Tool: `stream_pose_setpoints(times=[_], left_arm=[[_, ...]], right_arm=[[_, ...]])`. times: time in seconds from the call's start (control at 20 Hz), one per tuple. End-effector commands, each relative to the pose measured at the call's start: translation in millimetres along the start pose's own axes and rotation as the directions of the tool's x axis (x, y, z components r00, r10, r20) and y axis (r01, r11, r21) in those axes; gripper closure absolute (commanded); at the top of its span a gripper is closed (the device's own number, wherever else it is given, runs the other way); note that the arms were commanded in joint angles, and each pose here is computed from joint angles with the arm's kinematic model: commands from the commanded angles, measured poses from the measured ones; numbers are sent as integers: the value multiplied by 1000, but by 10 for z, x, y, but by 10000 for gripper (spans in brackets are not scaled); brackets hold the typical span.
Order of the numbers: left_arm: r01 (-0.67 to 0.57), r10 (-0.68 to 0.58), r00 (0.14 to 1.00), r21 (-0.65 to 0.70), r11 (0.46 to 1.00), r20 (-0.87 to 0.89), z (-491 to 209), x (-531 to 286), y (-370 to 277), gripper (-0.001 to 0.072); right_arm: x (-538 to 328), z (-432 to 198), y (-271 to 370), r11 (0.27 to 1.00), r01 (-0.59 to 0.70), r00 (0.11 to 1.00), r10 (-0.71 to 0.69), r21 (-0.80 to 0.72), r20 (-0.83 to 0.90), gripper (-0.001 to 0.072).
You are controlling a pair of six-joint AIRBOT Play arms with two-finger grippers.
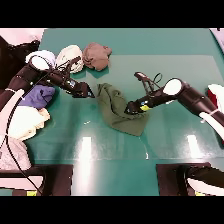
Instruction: Fold the shirts.
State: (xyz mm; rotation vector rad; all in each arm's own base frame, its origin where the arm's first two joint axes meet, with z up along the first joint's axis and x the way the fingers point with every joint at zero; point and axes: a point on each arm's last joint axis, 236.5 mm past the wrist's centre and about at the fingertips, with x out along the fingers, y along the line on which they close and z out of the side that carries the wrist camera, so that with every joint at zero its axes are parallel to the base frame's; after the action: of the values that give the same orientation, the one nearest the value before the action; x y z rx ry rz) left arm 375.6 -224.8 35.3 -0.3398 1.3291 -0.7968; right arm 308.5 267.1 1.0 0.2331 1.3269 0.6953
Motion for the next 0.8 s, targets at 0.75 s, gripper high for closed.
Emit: stream_pose_setpoints(times=[0.75], left_arm=[[-104,106,993,40,994,-46,-249,899,-428,225]], right_arm=[[-7,219,168,998,-22,994,28,-55,105,689]])
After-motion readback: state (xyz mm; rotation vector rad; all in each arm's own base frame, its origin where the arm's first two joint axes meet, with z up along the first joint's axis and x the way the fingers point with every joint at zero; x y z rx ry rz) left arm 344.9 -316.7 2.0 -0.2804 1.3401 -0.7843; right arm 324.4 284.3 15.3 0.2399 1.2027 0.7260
